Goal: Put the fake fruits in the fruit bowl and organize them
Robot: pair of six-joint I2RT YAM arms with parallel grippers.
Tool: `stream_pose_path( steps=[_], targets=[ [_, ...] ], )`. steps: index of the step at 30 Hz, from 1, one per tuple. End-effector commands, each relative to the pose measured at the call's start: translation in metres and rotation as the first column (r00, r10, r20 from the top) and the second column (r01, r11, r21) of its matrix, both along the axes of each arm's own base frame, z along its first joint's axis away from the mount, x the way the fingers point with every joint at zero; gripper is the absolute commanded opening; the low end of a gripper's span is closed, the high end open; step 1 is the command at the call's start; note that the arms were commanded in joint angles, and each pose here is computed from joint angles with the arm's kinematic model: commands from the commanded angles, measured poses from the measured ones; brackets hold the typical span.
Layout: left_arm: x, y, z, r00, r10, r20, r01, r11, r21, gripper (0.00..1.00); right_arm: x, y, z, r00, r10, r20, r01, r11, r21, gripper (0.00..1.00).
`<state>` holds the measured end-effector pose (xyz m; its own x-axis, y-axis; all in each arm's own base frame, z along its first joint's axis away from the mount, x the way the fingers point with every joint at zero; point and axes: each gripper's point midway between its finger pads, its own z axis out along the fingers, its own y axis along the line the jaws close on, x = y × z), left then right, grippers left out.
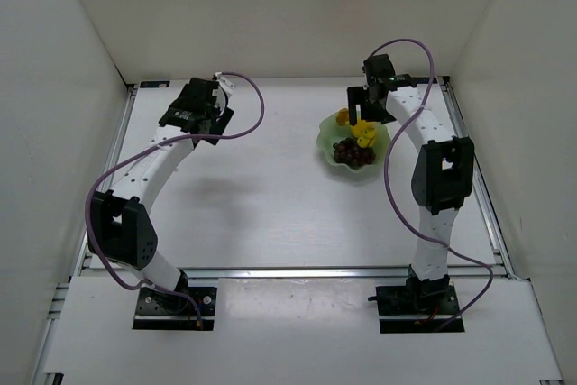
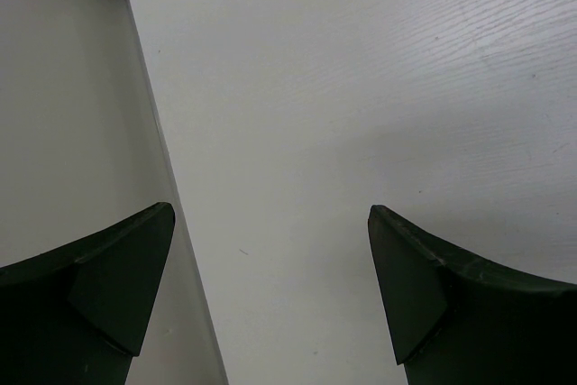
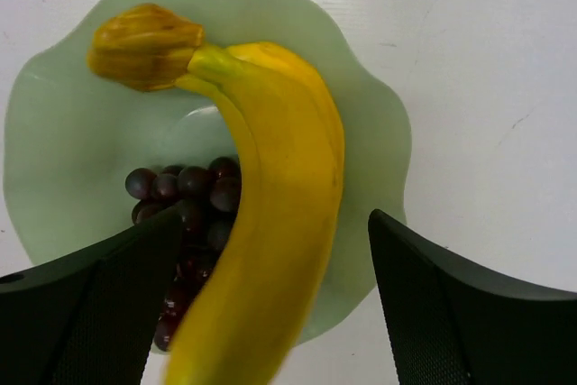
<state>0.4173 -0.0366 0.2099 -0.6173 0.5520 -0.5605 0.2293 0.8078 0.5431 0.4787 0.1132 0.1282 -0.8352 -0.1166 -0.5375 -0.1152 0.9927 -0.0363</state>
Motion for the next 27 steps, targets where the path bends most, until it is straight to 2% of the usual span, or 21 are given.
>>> stream_pose_path(
  steps=[1, 4, 9, 11, 13, 14, 15, 17, 18, 19, 20, 22, 24, 27],
  targets=[
    [0.000, -0.001, 0.018, 0.999, 0.005, 0.044, -0.003, 0.999, -0.034, 0.99, -0.004, 0.004, 0.036, 0.998, 0.002, 0.062, -0.005, 0.999, 0.036, 0.92],
    [-0.001, -0.001, 0.017, 0.999, 0.004, 0.035, -0.003, 1.000, -0.031, 0.99, -0.004, -0.001, 0.081, 0.985, -0.056, 0.165, 0.042, 0.995, 0.087, 1.00],
    [-0.003, 0.016, 0.016, 0.998, 0.059, 0.038, -0.058, 0.997, -0.047, 0.99, -0.032, -0.034, 0.149, 0.929, -0.233, 0.288, 0.155, 0.951, 0.267, 1.00],
    [-0.006, 0.037, 0.013, 0.990, 0.135, 0.040, -0.132, 0.989, -0.066, 0.99, -0.050, -0.053, 0.131, 0.924, -0.297, 0.239, 0.219, 0.927, 0.304, 1.00],
    [-0.014, 0.054, -0.002, 0.976, 0.216, 0.010, -0.214, 0.973, -0.088, 0.99, -0.067, -0.087, 0.131, 0.886, -0.408, 0.220, 0.314, 0.877, 0.363, 1.00],
    [-0.019, 0.072, -0.004, 0.961, 0.275, 0.012, -0.272, 0.957, -0.103, 0.99, -0.083, -0.093, 0.103, 0.894, -0.426, 0.142, 0.350, 0.860, 0.371, 1.00],
    [-0.026, 0.082, -0.011, 0.945, 0.328, 0.002, -0.325, 0.937, -0.131, 0.99, -0.093, -0.117, 0.100, 0.865, -0.485, 0.130, 0.403, 0.825, 0.395, 1.00],
    [-0.036, 0.097, -0.015, 0.923, 0.385, -0.011, -0.381, 0.906, -0.183, 0.99, -0.112, -0.131, 0.074, 0.843, -0.537, 0.040, 0.469, 0.769, 0.434, 1.00],
    [-0.045, 0.110, -0.024, 0.902, 0.430, -0.047, -0.427, 0.870, -0.247, 0.99, -0.130, -0.149, 0.043, 0.814, -0.579, -0.042, 0.536, 0.722, 0.438, 1.00],
    [-0.050, 0.115, -0.028, 0.894, 0.442, -0.067, -0.442, 0.850, -0.287, 0.99, -0.138, -0.144, 0.032, 0.810, -0.575, -0.118, 0.549, 0.673, 0.495, 1.00],
    [-0.055, 0.118, -0.026, 0.892, 0.447, -0.070, -0.443, 0.832, -0.335, 0.99, -0.148, -0.159, 0.021, 0.769, -0.618, -0.167, 0.604, 0.613, 0.510, 1.00],
    [-0.069, 0.129, -0.040, 0.875, 0.467, -0.126, -0.473, 0.771, -0.426, 0.99, -0.166, -0.164, -0.012, 0.712, -0.643, -0.281, 0.680, 0.534, 0.503, 1.00],
    [-0.082, 0.143, -0.050, 0.842, 0.517, -0.154, -0.525, 0.718, -0.457, 0.99, -0.172, -0.169, -0.021, 0.684, -0.663, -0.304, 0.708, 0.503, 0.496, 1.00],
    [-0.093, 0.158, -0.055, 0.803, 0.574, -0.164, -0.579, 0.682, -0.447, 0.99, -0.173, -0.170, -0.020, 0.683, -0.676, -0.278, 0.702, 0.502, 0.505, 1.00]
  ],
)
